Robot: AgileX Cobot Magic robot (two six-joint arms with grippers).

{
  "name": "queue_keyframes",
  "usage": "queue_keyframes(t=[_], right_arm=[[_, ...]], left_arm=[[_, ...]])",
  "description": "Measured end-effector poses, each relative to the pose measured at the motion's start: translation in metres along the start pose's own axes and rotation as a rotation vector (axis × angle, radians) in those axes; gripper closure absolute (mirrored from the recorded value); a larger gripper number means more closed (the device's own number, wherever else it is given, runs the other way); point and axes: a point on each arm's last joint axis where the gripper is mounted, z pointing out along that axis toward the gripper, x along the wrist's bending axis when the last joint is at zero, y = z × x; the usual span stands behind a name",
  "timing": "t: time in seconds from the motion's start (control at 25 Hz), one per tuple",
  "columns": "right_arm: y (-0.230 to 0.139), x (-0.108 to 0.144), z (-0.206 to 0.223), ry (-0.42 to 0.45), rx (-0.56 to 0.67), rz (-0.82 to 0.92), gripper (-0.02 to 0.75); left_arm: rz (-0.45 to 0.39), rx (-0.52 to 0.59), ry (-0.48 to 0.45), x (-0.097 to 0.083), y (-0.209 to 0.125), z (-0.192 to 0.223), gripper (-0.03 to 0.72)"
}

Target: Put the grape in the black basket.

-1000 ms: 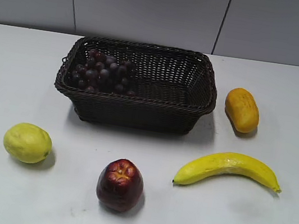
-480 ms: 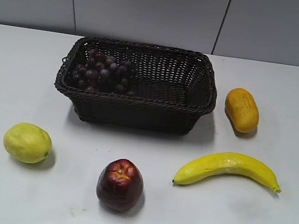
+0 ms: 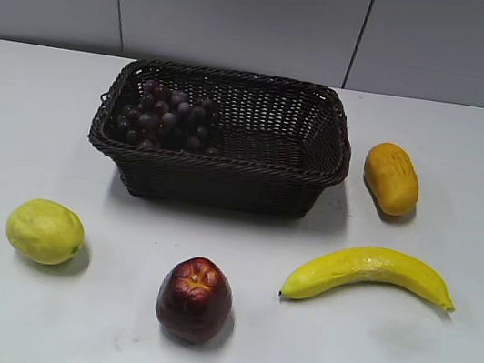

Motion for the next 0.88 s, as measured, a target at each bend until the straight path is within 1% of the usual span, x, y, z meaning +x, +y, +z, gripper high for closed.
queue_keyframes(t=[0.36,0.48,0.72,0.88], right_arm=[[0.000,0.000,0.000,0.000,0.000,0.000,0.153],[0.000,0.000,0.000,0.000,0.000,0.000,0.153],[0.000,0.000,0.000,0.000,0.000,0.000,0.153],[0.000,0.000,0.000,0.000,0.000,0.000,0.153]], left_arm=[[0.000,-0.006,0.000,0.000,0.000,-0.001,0.102],[0.000,-0.045,0.003,0.000,-0.003,-0.005,0.102],[0.001,-0.174,0.014,-0.001,-0.015,-0.021,0.105],[0.001,-0.185,0.014,-0.002,-0.016,-0.022,0.105]])
